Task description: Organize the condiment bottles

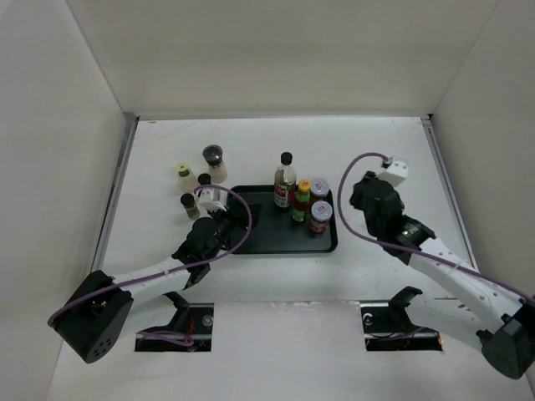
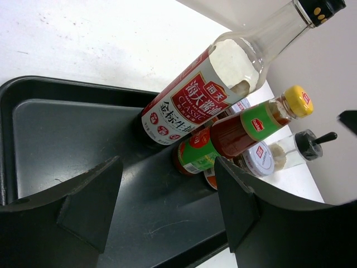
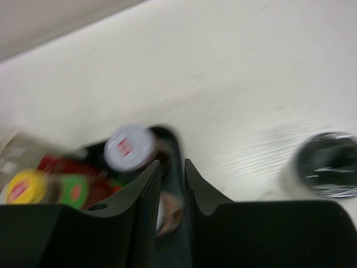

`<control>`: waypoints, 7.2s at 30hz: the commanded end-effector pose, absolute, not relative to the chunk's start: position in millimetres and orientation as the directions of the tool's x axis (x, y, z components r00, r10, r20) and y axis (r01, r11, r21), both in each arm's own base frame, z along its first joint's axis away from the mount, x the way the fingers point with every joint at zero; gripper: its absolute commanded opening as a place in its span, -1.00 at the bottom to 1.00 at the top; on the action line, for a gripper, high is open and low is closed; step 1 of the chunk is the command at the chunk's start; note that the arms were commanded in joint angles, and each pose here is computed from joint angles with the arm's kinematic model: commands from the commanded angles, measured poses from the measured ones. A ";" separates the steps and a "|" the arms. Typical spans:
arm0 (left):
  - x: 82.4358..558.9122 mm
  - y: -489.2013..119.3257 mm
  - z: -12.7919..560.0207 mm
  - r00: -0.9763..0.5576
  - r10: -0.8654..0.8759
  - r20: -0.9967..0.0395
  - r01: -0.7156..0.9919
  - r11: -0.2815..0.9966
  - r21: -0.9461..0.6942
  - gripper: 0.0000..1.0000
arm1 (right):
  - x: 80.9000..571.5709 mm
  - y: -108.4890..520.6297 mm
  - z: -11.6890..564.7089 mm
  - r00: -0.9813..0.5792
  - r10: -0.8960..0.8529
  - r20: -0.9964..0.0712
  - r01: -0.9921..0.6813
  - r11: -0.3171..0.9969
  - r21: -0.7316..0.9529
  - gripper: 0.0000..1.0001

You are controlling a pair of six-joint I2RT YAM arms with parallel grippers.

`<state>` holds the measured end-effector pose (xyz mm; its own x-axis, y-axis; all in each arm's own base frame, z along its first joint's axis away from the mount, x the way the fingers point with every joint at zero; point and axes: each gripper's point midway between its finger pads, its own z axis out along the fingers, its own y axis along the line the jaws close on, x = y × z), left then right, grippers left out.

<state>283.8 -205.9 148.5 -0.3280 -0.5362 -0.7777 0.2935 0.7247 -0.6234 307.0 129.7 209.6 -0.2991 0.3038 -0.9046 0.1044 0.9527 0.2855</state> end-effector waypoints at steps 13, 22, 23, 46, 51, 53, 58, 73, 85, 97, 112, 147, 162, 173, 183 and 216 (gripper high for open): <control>283.9 -209.7 172.6 -0.291 -0.588 -0.755 0.340 0.674 -0.656 0.32 | 302.6 -18.9 150.5 -0.295 0.329 -0.897 0.569 0.815 0.111 0.82; 283.5 -210.3 172.1 -0.291 -0.587 -0.756 0.340 0.675 -0.655 0.32 | 315.8 -7.6 116.8 -0.363 0.366 -0.857 0.526 0.839 0.135 0.66; 284.5 -210.2 170.8 -0.295 -0.587 -0.754 0.337 0.675 -0.656 0.32 | 317.3 -6.9 115.5 -0.368 0.365 -0.855 0.523 0.842 0.134 0.62; 285.1 -209.1 174.5 -0.279 -0.584 -0.762 0.341 0.681 -0.648 0.32 | 258.0 102.4 249.2 -0.318 0.172 -0.933 0.127 0.982 0.138 -0.05; 286.3 -206.8 174.7 -0.273 -0.585 -0.764 0.336 0.686 -0.645 0.32 | 243.7 177.7 258.5 -0.349 0.134 -0.927 -0.077 0.982 0.171 -0.07; 287.0 -206.4 174.7 -0.268 -0.580 -0.769 0.336 0.692 -0.639 0.32 | 240.9 208.6 259.0 -0.351 0.115 -0.929 -0.153 0.972 0.178 -0.07; 287.1 -203.4 176.1 -0.256 -0.579 -0.774 0.333 0.699 -0.633 0.32 | 245.5 260.6 252.5 -0.353 0.127 -0.927 -0.264 0.937 0.229 -0.08; 288.4 -203.5 172.9 -0.259 -0.572 -0.778 0.325 0.707 -0.628 0.32 | 262.9 304.9 156.7 -0.422 0.031 -0.906 -0.272 0.949 0.159 -0.10; 289.2 -206.1 170.1 -0.264 -0.560 -0.785 0.326 0.714 -0.619 0.32 | 257.3 295.1 131.5 -0.458 0.008 -0.889 -0.250 0.958 0.137 0.62; 297.6 -194.9 208.8 -0.206 -0.533 -0.820 0.322 0.755 -0.572 -0.31 | 254.8 275.6 269.5 -0.257 0.204 -0.945 -0.393 0.871 0.295 0.12; 364.3 -97.9 242.8 -0.072 -0.404 -0.912 -0.161 0.907 -0.389 0.40 | 283.3 198.6 248.8 -0.188 0.371 -0.910 -0.254 0.876 0.410 0.11; 487.0 -93.2 176.8 -0.420 -0.120 -0.900 -0.229 0.973 -0.023 0.64 | 284.7 200.3 218.5 -0.254 0.413 -0.875 -0.270 0.838 0.474 0.91; 493.7 -86.2 166.4 -0.415 -0.139 -0.899 -0.249 0.968 -0.035 0.11 | 289.9 190.5 215.6 -0.252 0.418 -0.873 -0.250 0.843 0.476 0.91; 476.0 -108.6 272.1 -0.181 -0.190 -0.965 -0.167 0.973 -0.160 -0.08 | 293.3 194.1 208.0 -0.268 0.406 -0.874 -0.244 0.849 0.469 0.90; 413.2 -165.4 270.8 -0.210 -0.189 -0.959 -0.005 0.981 -0.193 -0.09 | 293.8 192.1 208.9 -0.260 0.414 -0.872 -0.243 0.846 0.474 0.90; 372.7 -230.1 170.0 -0.347 -0.124 -0.930 0.111 0.979 -0.172 0.44 | 297.5 190.5 201.5 -0.267 0.403 -0.875 -0.226 0.857 0.463 0.91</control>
<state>364.8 -224.4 137.7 -0.4463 -0.0441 -0.8938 0.1131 0.9880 -0.1051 294.0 186.9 190.3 -0.2967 0.3671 -0.8816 -0.2069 0.8765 0.4346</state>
